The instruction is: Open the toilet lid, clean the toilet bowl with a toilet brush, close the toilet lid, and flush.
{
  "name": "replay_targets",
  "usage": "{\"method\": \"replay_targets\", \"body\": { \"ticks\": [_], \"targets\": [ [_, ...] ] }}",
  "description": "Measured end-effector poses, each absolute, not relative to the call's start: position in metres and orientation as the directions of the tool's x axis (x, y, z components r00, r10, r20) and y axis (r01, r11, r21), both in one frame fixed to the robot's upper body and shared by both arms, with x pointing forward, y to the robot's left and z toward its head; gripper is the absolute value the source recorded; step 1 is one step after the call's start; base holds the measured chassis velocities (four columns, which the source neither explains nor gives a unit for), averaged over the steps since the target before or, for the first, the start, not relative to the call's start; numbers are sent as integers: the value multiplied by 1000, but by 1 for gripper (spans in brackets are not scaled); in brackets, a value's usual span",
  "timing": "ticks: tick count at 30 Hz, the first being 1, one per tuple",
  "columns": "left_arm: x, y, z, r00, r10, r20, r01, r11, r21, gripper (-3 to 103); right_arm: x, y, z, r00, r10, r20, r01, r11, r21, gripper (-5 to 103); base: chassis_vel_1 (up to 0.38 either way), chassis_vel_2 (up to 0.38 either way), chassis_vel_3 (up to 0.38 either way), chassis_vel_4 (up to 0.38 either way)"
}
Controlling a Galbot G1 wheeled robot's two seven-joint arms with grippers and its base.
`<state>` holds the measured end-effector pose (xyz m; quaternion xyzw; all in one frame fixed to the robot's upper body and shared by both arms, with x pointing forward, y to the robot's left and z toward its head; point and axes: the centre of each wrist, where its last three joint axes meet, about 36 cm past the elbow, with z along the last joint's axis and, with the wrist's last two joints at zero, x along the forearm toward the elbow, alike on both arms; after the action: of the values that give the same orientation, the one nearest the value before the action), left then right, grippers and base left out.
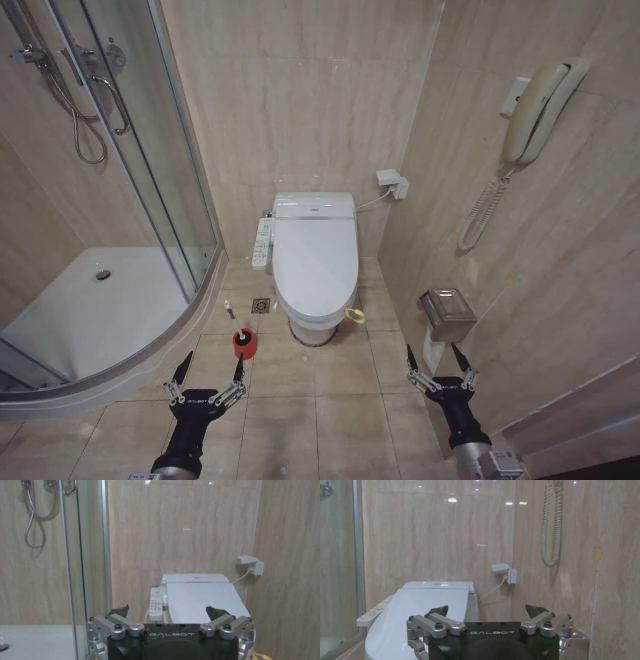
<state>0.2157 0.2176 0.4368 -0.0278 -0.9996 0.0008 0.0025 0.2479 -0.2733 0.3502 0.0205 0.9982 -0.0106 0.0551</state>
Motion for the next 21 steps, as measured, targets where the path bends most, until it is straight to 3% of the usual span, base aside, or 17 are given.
{"method": "replay_targets", "body": {
  "ticks": [21],
  "targets": [
    [216, 218, 437, -998, 56, 5, 56, 998, -2, 100, 243, -273, 348, -993, 43, -109, 45, 999, -16, 100, 0, 0, 0, 0]
  ]
}}
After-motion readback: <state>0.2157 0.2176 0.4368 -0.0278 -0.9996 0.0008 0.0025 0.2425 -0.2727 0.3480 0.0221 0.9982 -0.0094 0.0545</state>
